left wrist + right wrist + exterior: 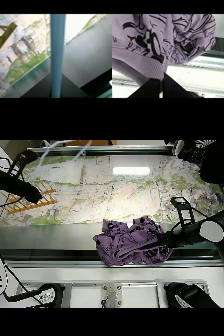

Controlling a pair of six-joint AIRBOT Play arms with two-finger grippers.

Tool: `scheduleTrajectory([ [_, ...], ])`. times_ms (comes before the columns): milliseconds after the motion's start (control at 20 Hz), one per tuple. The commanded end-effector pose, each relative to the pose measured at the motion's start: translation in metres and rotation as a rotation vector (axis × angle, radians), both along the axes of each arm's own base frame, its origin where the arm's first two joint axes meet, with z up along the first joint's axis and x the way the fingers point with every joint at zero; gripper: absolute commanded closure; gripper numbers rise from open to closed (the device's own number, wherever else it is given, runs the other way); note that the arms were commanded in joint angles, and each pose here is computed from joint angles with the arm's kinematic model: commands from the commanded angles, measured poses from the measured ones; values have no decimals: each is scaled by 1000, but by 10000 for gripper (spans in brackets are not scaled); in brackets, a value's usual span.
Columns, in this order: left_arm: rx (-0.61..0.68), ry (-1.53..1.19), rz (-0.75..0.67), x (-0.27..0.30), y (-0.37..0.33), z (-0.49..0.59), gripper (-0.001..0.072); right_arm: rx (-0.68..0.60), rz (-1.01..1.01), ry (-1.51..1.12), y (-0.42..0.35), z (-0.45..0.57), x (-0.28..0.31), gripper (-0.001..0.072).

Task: Fold the clothes and pants, and hang the long-sleeved shirts on hangers.

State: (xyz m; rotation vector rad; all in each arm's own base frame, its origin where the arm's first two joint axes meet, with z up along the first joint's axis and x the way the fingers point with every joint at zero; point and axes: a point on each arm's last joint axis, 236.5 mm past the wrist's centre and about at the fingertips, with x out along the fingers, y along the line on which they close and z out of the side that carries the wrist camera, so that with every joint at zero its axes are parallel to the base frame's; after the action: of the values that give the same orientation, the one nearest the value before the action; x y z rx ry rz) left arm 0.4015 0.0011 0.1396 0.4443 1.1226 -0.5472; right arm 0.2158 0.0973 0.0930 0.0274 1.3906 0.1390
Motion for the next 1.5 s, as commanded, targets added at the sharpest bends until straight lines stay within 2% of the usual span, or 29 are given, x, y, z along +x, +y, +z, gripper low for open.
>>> scheduleTrajectory([
  [0, -50, 67, -201, -27, -45, 1, 691, 0, 0, 0, 0, 0, 0, 685],
  [150, -46, 102, -440, -51, -64, -5, 691, 0, 0, 0, 0, 0, 0, 686],
  [350, -180, 179, -619, -102, -90, -33, 691, 0, 0, 0, 0, 0, 0, 685],
  [900, -225, 283, -680, -226, -97, -77, 691, -3, -1, -1, -1, 0, 0, 685],
  [1100, -232, 313, -703, -252, -102, -89, 690, -3, -1, -2, -1, 0, 0, 686],
  [1250, -226, 353, -792, -268, -115, -97, 691, -3, -1, -1, -1, 0, 0, 685],
  [1450, -203, 309, -824, -262, -125, -102, 691, -3, -1, -1, -1, 0, 0, 685],
])
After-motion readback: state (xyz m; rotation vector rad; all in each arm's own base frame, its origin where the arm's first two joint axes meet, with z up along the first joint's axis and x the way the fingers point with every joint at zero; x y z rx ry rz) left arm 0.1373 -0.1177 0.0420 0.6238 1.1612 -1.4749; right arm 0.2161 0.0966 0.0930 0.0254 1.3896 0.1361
